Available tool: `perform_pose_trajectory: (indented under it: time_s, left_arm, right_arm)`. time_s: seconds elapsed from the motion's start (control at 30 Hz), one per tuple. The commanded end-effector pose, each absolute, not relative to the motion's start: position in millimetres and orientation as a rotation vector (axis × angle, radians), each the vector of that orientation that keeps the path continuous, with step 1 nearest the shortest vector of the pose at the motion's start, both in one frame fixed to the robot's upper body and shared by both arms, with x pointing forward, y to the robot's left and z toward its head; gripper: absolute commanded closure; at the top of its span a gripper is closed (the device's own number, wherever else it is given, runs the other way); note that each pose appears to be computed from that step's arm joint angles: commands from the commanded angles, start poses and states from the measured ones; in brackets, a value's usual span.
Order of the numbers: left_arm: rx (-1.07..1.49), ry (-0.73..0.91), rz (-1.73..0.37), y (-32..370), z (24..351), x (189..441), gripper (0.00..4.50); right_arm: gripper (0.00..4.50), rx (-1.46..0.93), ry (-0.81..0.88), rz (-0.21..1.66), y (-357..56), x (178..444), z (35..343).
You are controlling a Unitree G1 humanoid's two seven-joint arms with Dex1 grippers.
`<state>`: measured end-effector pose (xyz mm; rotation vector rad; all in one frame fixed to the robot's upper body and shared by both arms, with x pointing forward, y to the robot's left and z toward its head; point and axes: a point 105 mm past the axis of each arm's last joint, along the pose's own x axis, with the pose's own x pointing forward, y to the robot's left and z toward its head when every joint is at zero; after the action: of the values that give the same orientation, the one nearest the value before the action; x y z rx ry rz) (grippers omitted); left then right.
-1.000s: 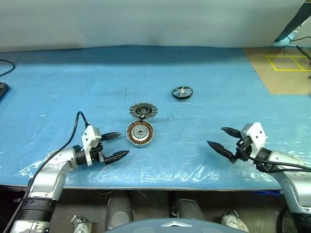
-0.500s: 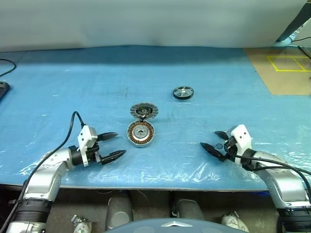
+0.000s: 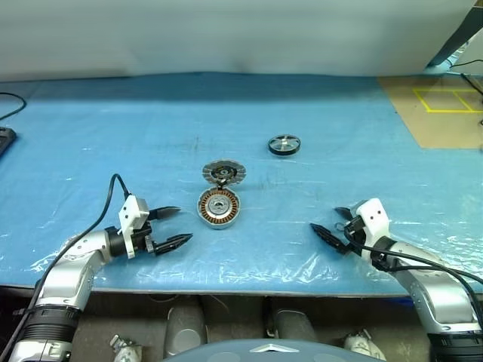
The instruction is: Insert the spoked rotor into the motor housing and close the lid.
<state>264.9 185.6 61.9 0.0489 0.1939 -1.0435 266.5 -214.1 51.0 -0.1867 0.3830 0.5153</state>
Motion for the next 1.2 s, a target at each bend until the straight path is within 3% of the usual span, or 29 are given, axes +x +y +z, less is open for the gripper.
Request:
perform_pose_trajectory:
  time_s: [0.03,0.47,0.8,1.2]
  left_arm:
    - [0.071,0.161,-1.062,184,68,267,0.0]
    - [0.081,0.152,-1.068,183,69,272,0.0]
    - [0.08,0.155,-1.071,184,68,273,0.0]
    - [0.08,0.154,-1.075,181,69,274,0.0]
  right_arm:
    - [0.01,-0.169,0.444,0.511,-211,261,38]
    - [0.01,-0.181,0.466,0.446,-209,269,36]
    - [0.01,-0.21,0.495,0.396,-235,262,45]
    - [0.01,-0.161,0.546,0.448,-219,259,43]
